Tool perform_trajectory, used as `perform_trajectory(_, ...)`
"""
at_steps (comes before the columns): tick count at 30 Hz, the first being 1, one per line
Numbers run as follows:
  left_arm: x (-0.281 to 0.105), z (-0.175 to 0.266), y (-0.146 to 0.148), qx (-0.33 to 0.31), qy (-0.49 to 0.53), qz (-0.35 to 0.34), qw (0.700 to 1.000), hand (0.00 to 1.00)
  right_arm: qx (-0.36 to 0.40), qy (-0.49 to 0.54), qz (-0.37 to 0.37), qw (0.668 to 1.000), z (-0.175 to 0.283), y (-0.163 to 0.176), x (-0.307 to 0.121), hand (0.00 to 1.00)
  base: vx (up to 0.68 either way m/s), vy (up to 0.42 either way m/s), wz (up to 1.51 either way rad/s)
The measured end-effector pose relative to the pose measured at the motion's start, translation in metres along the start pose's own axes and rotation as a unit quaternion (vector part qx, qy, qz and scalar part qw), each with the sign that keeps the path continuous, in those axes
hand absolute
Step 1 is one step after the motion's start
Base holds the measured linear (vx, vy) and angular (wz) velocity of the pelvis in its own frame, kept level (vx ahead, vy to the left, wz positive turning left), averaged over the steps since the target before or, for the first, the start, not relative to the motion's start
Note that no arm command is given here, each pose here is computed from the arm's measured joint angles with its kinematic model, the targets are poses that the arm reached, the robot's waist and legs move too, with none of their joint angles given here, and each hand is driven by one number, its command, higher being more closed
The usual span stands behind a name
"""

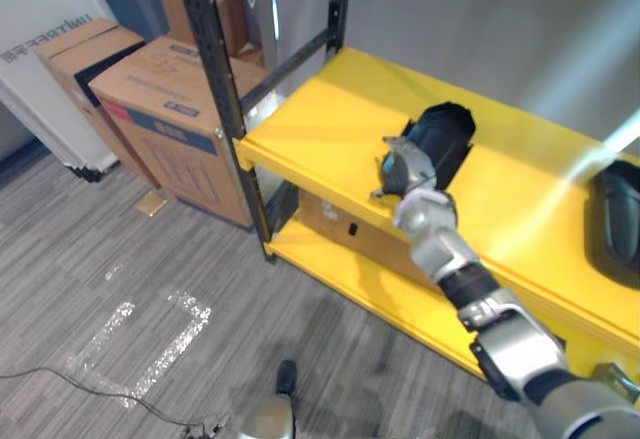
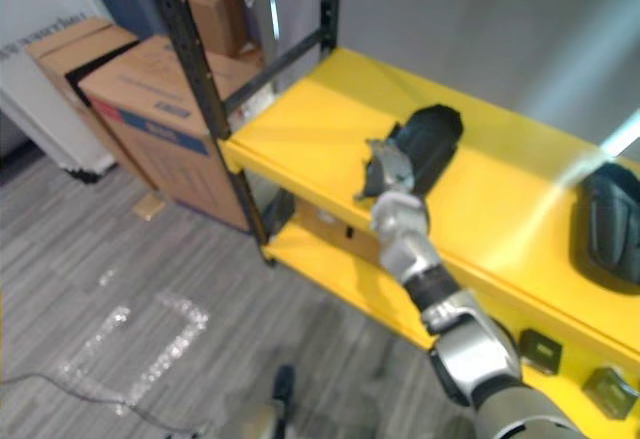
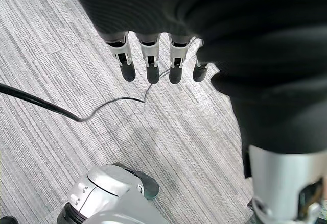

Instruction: Walk over and take plastic housings, then place them on the shelf

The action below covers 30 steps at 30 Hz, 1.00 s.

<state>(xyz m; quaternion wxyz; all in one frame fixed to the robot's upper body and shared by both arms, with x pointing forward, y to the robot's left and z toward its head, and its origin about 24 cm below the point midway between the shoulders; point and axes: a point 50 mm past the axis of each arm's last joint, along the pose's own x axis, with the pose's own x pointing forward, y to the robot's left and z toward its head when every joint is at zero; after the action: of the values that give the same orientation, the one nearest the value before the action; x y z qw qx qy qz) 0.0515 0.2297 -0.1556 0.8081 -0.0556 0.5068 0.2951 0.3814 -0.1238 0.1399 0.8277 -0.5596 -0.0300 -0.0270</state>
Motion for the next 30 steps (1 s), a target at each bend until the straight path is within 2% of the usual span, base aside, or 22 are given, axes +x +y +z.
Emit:
perform_trajectory(26, 0.0, -0.003, 0.003, 0.009, 0.018, 0.002, 1.0, 0.0, -0.004, 0.06, 0.068, 0.996, -0.025, -0.012, 0.002, 0.0, -0.02, -0.013, -0.03)
perform_trajectory(27, 0.001, -0.003, 0.003, 0.009, 0.018, 0.002, 1.0, 0.0, -0.006, 0.062, 0.072, 0.995, -0.027, -0.013, 0.002, 1.0, 0.06, -0.003, 0.04)
perform_trajectory(30, 0.001, -0.003, 0.003, 0.01, 0.022, 0.002, 1.0, 0.0, -0.013, 0.063, 0.077, 0.995, -0.03, -0.015, 0.002, 1.0, 0.09, -0.008, 0.05)
